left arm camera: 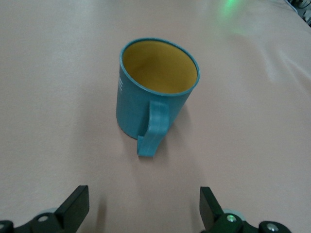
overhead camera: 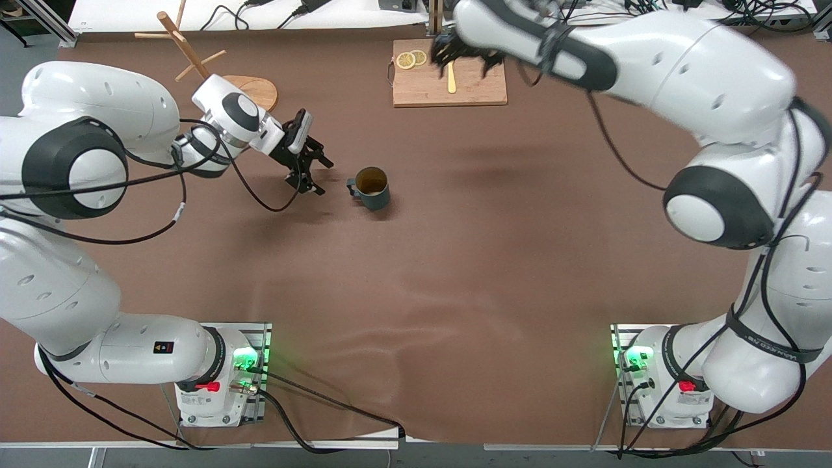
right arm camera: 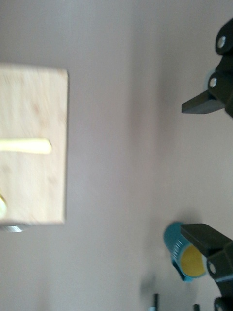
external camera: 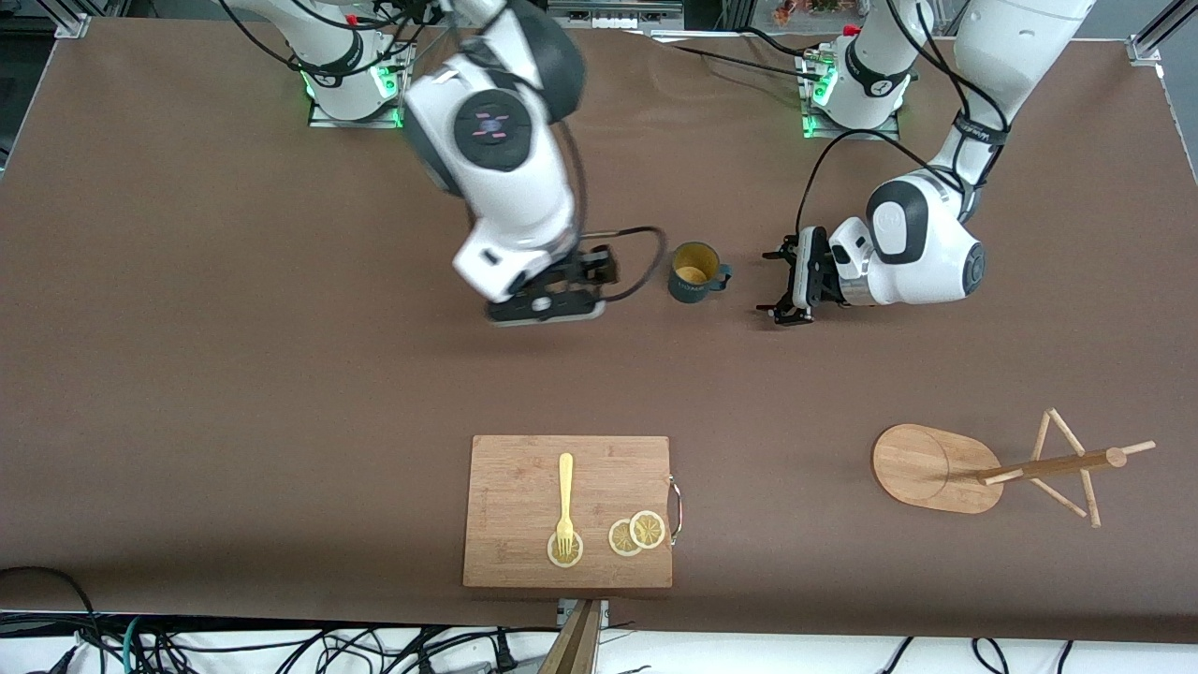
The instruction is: Pass cup and hang on rack
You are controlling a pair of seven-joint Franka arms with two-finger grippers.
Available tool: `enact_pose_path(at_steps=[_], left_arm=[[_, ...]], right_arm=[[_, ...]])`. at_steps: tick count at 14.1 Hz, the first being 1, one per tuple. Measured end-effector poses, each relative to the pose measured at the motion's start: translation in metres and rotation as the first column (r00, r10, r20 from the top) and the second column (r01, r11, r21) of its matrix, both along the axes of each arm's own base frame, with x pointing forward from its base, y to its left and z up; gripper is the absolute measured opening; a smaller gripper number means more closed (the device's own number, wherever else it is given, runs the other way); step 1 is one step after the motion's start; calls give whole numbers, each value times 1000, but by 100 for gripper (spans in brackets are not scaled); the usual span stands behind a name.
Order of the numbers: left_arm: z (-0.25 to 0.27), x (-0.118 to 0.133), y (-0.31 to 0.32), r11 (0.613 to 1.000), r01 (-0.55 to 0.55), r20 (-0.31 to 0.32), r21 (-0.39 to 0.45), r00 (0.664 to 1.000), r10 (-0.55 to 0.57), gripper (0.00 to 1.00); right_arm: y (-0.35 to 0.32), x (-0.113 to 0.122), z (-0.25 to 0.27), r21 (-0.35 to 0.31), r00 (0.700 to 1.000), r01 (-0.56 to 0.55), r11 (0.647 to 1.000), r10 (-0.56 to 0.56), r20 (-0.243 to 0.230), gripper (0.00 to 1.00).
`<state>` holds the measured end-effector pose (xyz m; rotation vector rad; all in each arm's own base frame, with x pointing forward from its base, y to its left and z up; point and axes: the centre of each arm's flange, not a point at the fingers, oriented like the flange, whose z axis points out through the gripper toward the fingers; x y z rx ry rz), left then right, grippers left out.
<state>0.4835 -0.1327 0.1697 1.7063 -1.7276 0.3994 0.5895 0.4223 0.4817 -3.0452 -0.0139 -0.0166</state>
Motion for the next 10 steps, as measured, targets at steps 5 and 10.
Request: enact_pose_path(at_steps=[5,10], left_arm=[[-28,-19,-1,993,-37,23,-113,999,40,100],[-52,-31,-8,983,-50,44,-179,997,58,100]], right_arm=[[-120,40,41,82,996,19,996,-12,-83,100],[-192,12,76,56,994,43,998,-37,-102,100]])
